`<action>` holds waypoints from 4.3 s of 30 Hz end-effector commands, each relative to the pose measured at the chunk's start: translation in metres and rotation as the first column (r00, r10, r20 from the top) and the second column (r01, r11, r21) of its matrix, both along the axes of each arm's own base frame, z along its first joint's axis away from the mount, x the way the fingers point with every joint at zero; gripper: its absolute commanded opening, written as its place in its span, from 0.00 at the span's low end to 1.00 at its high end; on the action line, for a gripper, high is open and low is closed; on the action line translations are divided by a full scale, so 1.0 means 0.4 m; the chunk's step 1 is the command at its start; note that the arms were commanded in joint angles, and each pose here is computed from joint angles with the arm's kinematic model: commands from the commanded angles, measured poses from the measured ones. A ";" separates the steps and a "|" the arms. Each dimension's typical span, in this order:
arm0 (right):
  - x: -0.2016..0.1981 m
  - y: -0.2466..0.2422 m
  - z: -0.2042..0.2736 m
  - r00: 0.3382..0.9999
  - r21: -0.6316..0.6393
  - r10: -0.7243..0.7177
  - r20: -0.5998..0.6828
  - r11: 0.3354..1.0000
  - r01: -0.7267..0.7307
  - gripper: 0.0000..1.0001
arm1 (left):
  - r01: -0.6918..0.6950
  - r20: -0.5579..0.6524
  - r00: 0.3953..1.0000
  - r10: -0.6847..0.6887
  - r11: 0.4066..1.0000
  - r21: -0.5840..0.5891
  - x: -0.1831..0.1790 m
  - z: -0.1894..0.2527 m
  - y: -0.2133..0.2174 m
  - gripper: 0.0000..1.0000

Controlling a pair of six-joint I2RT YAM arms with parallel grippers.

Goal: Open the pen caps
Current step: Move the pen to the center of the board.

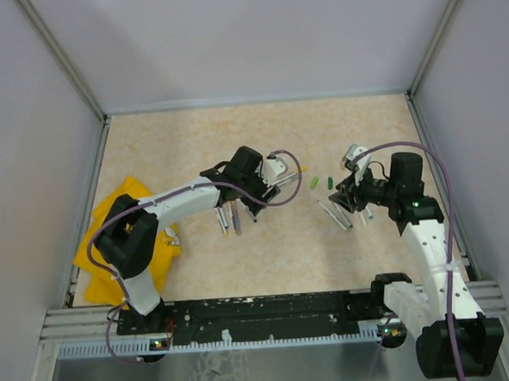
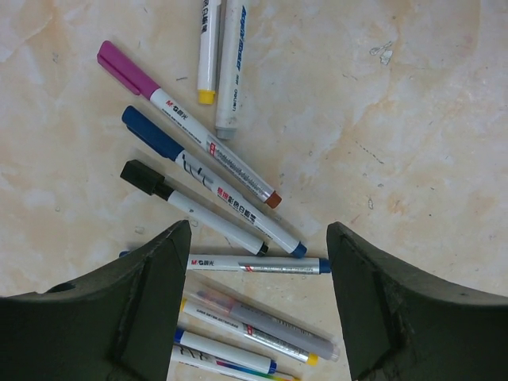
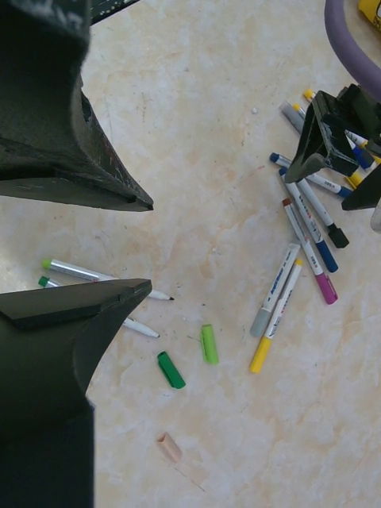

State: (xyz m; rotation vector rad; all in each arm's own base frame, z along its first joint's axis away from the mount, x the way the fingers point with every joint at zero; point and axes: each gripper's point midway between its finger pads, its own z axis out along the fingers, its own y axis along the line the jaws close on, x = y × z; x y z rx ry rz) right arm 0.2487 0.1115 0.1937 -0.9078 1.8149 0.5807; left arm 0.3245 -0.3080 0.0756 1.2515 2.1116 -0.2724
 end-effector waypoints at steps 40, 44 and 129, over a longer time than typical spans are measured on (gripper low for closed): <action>0.024 -0.014 0.027 0.998 -0.021 -0.030 0.050 0.999 0.031 0.40 | 0.150 -0.075 0.986 -0.146 0.987 0.061 0.053 -0.033 -0.057 0.54; 0.024 -0.014 0.027 0.998 -0.020 -0.031 0.049 0.999 0.032 0.40 | 0.160 -0.092 0.984 -0.154 0.985 0.070 0.070 -0.042 -0.070 0.51; 0.022 -0.011 0.026 0.999 -0.014 -0.023 0.037 1.000 0.023 0.40 | 0.333 -0.325 0.892 -0.315 0.943 0.000 -0.139 -0.088 -0.070 0.17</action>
